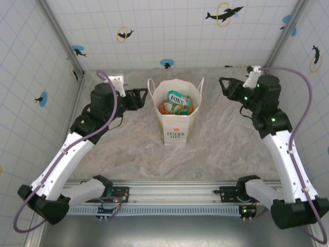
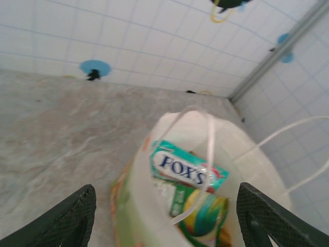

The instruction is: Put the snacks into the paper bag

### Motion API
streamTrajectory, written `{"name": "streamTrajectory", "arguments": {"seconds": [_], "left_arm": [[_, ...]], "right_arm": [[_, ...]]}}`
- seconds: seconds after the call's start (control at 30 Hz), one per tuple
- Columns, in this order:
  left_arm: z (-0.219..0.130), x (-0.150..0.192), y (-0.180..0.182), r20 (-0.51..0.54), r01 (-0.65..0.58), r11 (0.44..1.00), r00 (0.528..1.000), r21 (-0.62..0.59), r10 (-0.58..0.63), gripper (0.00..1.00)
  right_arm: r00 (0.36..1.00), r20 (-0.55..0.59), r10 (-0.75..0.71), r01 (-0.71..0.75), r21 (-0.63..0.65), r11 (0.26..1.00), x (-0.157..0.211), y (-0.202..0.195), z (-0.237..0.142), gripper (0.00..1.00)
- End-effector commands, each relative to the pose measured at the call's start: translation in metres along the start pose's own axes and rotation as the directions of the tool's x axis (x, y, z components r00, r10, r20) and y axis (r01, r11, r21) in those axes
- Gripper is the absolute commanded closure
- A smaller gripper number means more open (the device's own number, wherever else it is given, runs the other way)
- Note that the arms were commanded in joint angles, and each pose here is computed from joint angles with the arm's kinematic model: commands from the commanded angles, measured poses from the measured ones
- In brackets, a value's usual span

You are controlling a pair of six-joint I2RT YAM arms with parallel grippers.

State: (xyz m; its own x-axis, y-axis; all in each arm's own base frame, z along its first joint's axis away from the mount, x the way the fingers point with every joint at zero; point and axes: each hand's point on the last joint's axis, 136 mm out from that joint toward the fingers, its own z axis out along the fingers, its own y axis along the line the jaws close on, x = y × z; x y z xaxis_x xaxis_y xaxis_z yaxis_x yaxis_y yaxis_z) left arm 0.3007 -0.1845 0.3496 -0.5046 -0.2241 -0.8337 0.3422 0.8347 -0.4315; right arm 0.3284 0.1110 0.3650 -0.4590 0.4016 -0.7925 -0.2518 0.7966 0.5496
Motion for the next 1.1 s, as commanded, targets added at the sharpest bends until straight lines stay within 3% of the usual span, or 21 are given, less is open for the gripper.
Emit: {"name": "streamTrajectory", "arguments": {"seconds": [0.0, 0.1, 0.13, 0.17, 0.33, 0.5, 0.67, 0.87, 0.97, 1.07], "left_arm": [[-0.017, 0.017, 0.049, 0.019, -0.009, 0.976, 1.0, -0.218, 0.014, 0.23], [-0.028, 0.036, 0.086, 0.085, 0.013, 0.937, 0.996, -0.349, 0.018, 0.09], [-0.03, 0.042, 0.098, 0.109, 0.02, 0.923, 0.994, -0.385, 0.024, 0.02], [-0.033, 0.047, 0.109, 0.134, 0.025, 0.904, 0.99, -0.426, 0.036, 0.02], [-0.042, 0.07, 0.166, 0.23, 0.014, 0.777, 0.958, -0.629, 0.169, 0.03], [-0.034, 0.101, 0.205, 0.204, -0.031, 0.673, 0.942, -0.739, 0.268, 0.02], [-0.025, 0.139, 0.237, 0.172, -0.027, 0.628, 0.952, -0.777, 0.254, 0.02], [-0.04, 0.174, 0.279, 0.2, 0.032, 0.56, 0.95, -0.828, 0.241, 0.02], [-0.034, 0.165, 0.276, 0.175, -0.061, 0.613, 0.932, -0.788, 0.318, 0.02], [-0.041, 0.173, 0.291, 0.21, -0.022, 0.639, 0.935, -0.769, 0.285, 0.03]], "right_arm": [[0.998, -0.062, -0.002, 0.01, 0.127, 0.992, 0.032, -0.041, -0.004, 0.41], [0.997, -0.081, -0.015, 0.032, 0.213, 0.976, 0.057, -0.074, -0.006, 0.33], [0.996, -0.09, -0.014, 0.036, 0.239, 0.97, 0.065, -0.086, -0.006, 0.03], [0.995, -0.101, -0.009, 0.036, 0.27, 0.962, 0.076, -0.1, -0.005, 0.01], [0.996, -0.086, 0.001, 0.032, 0.376, 0.926, 0.119, -0.163, 0.001, 0.01], [0.985, 0.047, -0.166, 0.141, 0.338, 0.93, 0.143, -0.185, 0.006, 0.01], [0.962, 0.031, -0.271, 0.24, 0.378, 0.894, 0.172, -0.207, 0.004, 0.01], [0.96, 0.039, -0.277, 0.234, 0.432, 0.871, 0.192, -0.23, 0.0, 0.01], [0.957, 0.046, -0.285, 0.238, 0.436, 0.868, 0.199, -0.235, -0.001, 0.01], [0.955, 0.039, -0.294, 0.248, 0.442, 0.862, 0.203, -0.24, 0.002, 0.01]]}}
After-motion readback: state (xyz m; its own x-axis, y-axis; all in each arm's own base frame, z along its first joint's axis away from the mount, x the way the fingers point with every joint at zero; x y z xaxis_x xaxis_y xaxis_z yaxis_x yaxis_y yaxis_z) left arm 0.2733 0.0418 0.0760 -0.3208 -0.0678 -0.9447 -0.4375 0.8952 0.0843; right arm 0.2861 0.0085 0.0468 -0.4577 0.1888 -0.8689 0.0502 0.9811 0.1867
